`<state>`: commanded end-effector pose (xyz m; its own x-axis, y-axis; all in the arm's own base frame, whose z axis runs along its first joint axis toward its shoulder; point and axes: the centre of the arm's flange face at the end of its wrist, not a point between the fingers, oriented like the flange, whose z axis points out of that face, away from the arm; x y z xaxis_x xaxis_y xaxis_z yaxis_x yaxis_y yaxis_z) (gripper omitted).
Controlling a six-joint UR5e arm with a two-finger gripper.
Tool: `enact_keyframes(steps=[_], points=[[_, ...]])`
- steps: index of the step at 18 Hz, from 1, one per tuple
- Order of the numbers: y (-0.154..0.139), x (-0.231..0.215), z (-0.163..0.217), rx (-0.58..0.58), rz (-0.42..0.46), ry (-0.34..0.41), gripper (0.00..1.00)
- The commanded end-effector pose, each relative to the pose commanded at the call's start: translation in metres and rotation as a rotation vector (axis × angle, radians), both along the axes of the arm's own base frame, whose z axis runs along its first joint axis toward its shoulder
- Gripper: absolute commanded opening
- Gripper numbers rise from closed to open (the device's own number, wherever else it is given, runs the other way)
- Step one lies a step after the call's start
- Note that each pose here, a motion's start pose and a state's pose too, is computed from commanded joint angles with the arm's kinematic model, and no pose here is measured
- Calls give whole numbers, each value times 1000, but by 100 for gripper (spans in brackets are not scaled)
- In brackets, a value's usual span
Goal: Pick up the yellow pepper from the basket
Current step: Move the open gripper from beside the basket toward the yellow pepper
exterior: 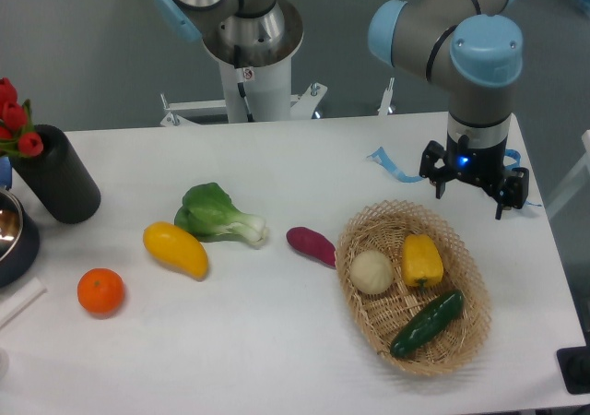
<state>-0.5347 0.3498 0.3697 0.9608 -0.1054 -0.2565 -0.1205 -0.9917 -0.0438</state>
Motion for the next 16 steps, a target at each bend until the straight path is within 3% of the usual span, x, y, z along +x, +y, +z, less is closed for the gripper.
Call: enact_keyframes(steps=[14,16], points=[[-26,-13,2,13,63,-4,100],[-27,-11,-3,29,132,-19,100]])
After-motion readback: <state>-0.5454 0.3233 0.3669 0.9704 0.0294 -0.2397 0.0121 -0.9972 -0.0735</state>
